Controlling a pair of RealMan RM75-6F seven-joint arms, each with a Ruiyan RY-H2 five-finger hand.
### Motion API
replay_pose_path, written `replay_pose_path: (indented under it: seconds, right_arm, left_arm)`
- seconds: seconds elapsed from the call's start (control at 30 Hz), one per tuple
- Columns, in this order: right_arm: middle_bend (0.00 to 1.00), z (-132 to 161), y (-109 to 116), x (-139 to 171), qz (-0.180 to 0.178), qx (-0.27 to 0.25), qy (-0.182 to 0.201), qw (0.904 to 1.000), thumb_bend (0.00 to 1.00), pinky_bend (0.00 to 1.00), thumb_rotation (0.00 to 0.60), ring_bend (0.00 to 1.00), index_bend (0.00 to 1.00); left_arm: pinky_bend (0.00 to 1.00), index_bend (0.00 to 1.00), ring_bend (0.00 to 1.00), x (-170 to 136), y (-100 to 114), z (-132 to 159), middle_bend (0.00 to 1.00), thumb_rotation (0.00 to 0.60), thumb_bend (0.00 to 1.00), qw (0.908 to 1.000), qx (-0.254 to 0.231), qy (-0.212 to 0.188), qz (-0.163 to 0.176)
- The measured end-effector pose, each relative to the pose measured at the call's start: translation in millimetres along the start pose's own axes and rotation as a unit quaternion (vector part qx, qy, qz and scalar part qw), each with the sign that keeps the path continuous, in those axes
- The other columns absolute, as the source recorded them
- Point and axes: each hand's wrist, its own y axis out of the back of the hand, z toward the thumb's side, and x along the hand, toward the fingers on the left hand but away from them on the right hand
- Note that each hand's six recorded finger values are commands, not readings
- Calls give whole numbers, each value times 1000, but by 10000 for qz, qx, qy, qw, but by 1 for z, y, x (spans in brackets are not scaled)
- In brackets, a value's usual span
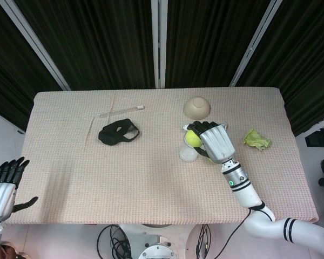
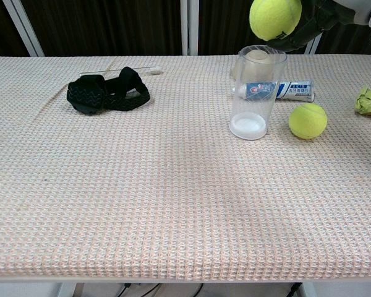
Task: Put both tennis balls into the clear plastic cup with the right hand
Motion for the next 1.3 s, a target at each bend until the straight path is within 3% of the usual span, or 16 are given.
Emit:
replay_pose_path:
  seconds: [0.07,0.17,0.23,0.33,0.6,0.83,1.17,1.3]
  right_arm:
    - [309,-1,-5,-2,61,-63,-18,10000,190,493,600,287,438]
    - [119,-3,-13,-4,259,-240,-43,9994,176,306,600,104,134]
    - [62,-3,-17,-6,393,-329,-53,9987,167,220,600,35,30]
    - [42,-4,-17,-7,449,-476,-53,9978,155,178,600,3,2]
    - [32,-10,-6,-1,255,-579,-77,9980,158,176,600,1,0]
    - [61,-36,-3,33,143,-589,-350,9975,160,176,600,2,0]
    - [66,-101,-47,90,803,-536,-1137,9888,161,176,600,1,0]
    - [66,-108,-72,101,1167,-626,-1320,9824,169,175,600,2,0]
  left_arm:
    - [0,55,0,0,0,-1,0,600,68,10000,-8,15,-13]
    - [0,61,0,1,0,-2,0,600,68,10000,-23,1,-3]
    - [0,70,0,2,0,-2,0,600,68,10000,-18,-21,11]
    - [0,71,0,3,1,-1,0,600,68,10000,-17,-36,28]
    - [0,70,0,2,1,-2,0,600,68,10000,-16,-18,35]
    - [0,70,0,2,0,0,0,600,68,10000,4,-46,28]
    - [0,70,0,3,-2,4,0,600,68,9999,52,-99,-9]
    - [0,70,0,3,-2,7,0,600,68,9999,60,-105,0]
